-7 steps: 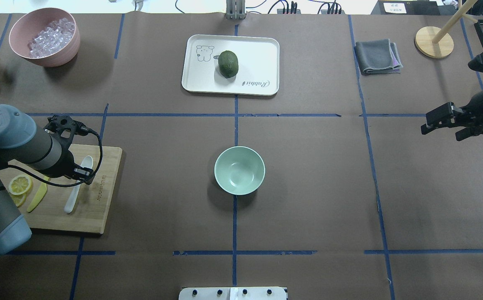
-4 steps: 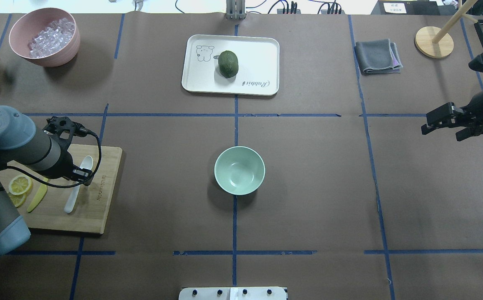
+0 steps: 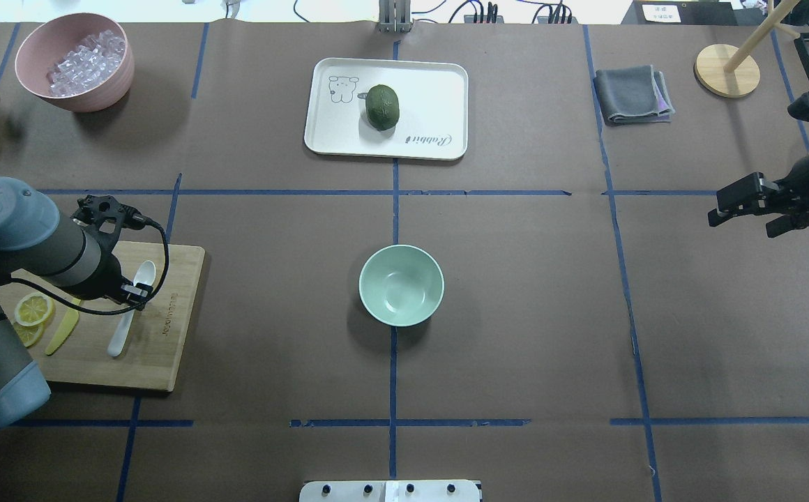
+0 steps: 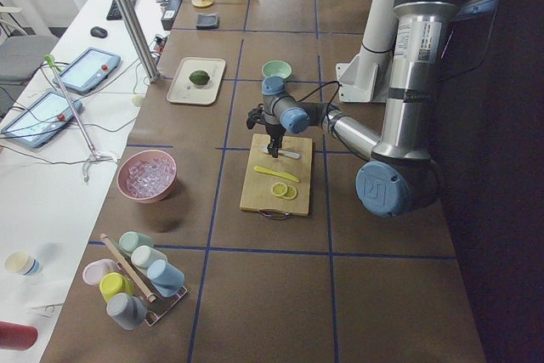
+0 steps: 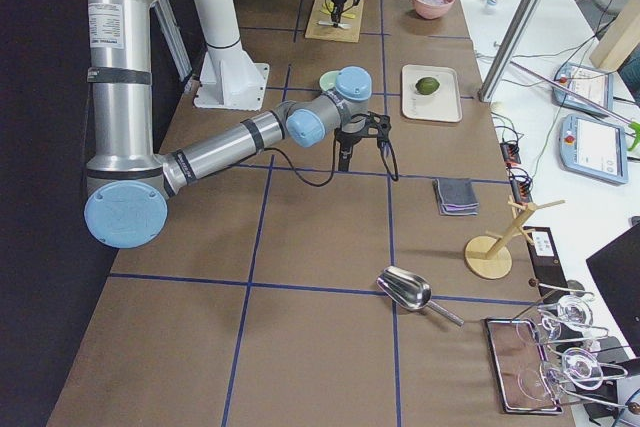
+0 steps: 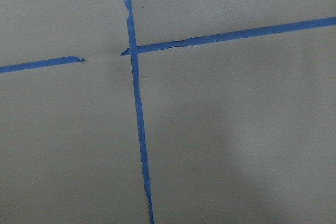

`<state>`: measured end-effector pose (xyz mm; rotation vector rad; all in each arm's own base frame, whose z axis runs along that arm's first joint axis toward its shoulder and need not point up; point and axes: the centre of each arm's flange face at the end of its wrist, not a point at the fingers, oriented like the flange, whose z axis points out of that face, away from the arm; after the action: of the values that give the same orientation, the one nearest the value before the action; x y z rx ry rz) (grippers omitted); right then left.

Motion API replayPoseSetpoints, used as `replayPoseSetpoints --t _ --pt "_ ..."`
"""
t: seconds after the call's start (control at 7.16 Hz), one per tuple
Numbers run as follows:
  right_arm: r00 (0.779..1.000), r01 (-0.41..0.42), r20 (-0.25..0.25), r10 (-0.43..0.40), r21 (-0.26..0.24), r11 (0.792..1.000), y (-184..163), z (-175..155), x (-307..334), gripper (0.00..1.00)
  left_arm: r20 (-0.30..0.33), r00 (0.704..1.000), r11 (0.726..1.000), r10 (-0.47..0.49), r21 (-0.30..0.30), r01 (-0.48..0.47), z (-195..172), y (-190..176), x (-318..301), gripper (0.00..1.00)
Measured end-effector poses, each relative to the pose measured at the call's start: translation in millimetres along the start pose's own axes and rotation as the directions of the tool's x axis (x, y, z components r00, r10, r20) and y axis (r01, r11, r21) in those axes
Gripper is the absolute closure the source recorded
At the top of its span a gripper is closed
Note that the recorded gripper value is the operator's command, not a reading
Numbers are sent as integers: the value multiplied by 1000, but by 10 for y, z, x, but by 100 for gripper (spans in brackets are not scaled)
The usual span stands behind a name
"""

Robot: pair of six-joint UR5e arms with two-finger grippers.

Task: Place spoon in bowl
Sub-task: 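Close the left gripper on the white spoon handle and lift it, then carry the spoon with the left gripper over the green bowl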

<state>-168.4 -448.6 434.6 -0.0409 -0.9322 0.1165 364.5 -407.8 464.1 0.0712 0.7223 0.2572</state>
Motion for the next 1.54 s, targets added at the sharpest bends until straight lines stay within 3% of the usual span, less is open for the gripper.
replayPoseSetpoints --t 0.14,0.28,0.42,0.7,0.98,1.26,1.54 --pt "1000 -1 -1 1 -1 1000 2 2 8 0 1 1000 1000 -1 -1 1 1 0 0 77" --pt "1000 -3 -2 3 -2 1000 0 9 16 0 1 1000 1000 -1 -1 1 -1 0 1 93" --pt "1000 -5 -4 5 -3 1000 -5 20 26 0 -3 1000 1000 -1 -6 1 -1 4 5 100" --pt "1000 -6 -5 6 -5 1000 -12 33 26 0 -44 999 999 -4 -38 3 -35 45 59 100" --pt "1000 -5 -3 5 -2 1000 -18 17 22 0 -91 996 1000 9 -21 -11 -237 0 252 100" --pt "1000 -19 -1 19 16 1000 -57 -68 83 0 -141 990 1000 14 26 -10 -666 -311 834 100" --pt "999 -43 -4 44 33 999 -103 -148 201 0 -184 982 999 32 33 -27 -1002 -529 1651 100"
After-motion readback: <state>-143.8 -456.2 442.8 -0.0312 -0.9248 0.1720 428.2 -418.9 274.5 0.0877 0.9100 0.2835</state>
